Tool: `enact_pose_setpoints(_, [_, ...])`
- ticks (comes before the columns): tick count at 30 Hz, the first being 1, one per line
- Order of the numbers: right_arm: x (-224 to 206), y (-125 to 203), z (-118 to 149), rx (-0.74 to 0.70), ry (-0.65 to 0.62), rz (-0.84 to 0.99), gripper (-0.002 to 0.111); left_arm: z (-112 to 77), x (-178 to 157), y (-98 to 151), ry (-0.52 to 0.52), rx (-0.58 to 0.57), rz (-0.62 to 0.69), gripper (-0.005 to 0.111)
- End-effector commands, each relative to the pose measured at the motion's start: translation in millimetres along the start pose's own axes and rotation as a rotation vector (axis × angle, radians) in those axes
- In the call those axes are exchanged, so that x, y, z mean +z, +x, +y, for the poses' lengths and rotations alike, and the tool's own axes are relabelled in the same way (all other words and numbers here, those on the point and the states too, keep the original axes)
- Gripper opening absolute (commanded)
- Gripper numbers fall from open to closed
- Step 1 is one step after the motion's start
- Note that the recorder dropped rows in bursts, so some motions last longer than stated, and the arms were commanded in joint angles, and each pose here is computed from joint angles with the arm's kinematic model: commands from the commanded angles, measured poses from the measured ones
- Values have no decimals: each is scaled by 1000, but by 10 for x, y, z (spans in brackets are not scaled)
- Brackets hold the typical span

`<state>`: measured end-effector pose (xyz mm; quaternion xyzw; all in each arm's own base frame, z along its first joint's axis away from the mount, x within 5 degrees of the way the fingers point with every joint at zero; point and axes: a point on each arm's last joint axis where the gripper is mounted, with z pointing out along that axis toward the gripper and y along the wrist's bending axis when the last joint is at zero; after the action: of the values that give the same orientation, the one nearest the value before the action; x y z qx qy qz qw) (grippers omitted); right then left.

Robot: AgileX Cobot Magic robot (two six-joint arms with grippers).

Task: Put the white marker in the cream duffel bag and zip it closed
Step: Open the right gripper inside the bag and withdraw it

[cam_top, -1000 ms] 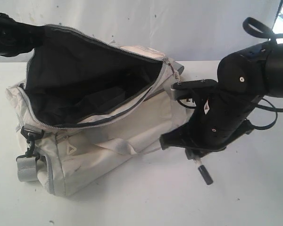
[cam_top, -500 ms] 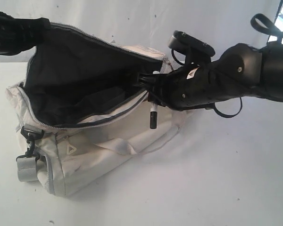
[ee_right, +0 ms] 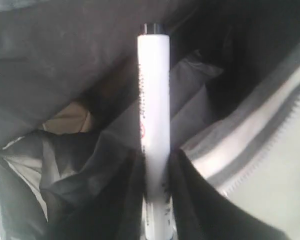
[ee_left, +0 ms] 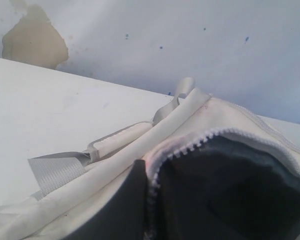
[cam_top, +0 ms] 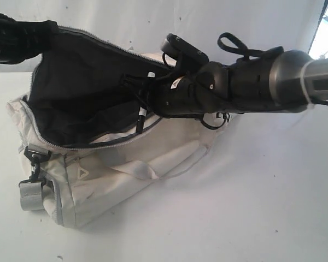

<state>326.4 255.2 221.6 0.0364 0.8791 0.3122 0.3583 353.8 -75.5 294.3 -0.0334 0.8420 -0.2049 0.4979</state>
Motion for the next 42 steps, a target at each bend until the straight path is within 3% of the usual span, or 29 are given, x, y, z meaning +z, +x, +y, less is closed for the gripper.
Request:
enact_pose_setpoints(1, [184, -36, 61, 157, -18, -19, 0, 21, -16, -52, -14, -17, -26, 0])
enact_pose_setpoints(4, [350, -71, 42, 262, -44, -92, 0, 21, -16, -52, -14, -17, -26, 0])
enact_pose_setpoints(12, [584, -90, -73, 347, -109, -270, 4, 6, -16, -40, 3, -17, -12, 0])
enact_pose_setpoints(15, [627, -68, -105, 348, -108, -280, 18, 6, -16, -40, 3, -17, -12, 0])
enact_pose_setpoints(19, [663, -39, -134, 347, -100, -277, 48, 3, -16, -37, 5, -17, -10, 0])
enact_pose_setpoints(23, [662, -45, -132, 345, -104, -283, 71, 3, -16, -37, 5, -17, -10, 0])
enact_pose_setpoints(29, [650, -52, -122, 345, -106, -281, 70, 4, -16, -31, 4, 18, -2, 0])
enact_pose_setpoints(33, [512, 23, -56, 335, -21, -79, 70, 6, -16, -31, 2, 25, -3, 0])
enact_pose_setpoints(36, [368, 58, 1, 249, 25, 49, 70, 9, -16, -28, -1, 49, 1, 0])
enact_pose_setpoints(42, [-51, 40, 166, 17, 42, 244, 42, -8, -16, -7, 18, 69, 23, 0])
